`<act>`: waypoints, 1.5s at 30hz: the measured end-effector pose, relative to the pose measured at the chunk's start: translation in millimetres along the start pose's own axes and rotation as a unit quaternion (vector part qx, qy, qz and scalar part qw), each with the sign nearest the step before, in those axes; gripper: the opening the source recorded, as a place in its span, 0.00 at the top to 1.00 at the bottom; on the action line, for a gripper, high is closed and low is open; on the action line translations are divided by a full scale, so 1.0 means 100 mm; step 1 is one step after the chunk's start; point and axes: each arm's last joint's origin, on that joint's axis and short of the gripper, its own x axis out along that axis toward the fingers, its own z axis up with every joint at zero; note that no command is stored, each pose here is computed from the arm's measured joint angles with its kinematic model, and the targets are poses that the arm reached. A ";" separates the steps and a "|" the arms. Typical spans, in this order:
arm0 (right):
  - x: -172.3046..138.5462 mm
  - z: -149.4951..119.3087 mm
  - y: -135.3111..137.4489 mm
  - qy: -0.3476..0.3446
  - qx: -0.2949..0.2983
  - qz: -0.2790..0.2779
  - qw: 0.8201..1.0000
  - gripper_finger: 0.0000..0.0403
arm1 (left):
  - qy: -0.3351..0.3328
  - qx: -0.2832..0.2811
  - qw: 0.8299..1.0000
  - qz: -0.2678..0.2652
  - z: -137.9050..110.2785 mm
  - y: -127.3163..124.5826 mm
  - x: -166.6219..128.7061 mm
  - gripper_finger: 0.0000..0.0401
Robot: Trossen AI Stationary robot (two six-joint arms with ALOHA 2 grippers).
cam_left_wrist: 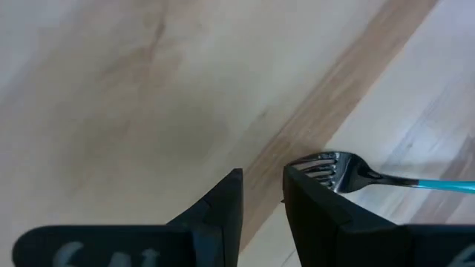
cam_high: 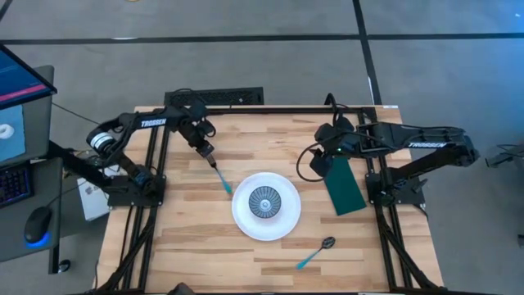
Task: Set table place
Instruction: Put the blue fork on the right side of the white plate
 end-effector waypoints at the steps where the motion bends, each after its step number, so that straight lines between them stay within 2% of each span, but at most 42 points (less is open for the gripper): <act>1: 0.00 0.00 0.00 0.000 0.000 0.000 1.000 0.44 | 0.002 0.000 1.000 0.001 0.00 0.00 0.01 0.78; 15: 0.00 0.00 0.00 0.000 0.000 0.000 1.000 0.44 | 0.003 -0.005 1.000 -0.002 0.00 0.00 0.01 0.78; 23: 0.00 0.00 -0.01 0.000 0.002 -0.001 1.000 0.44 | -0.001 -0.004 0.999 -0.051 0.00 -0.04 0.01 0.78; 37: 0.00 0.00 -0.01 0.000 0.002 -0.001 1.000 0.44 | 0.033 0.027 0.997 -0.062 -0.03 -0.28 0.09 0.78; 45: 0.00 0.00 -0.01 0.000 0.002 -0.002 1.000 0.44 | 0.035 0.026 0.997 -0.063 -0.03 -0.30 0.09 0.78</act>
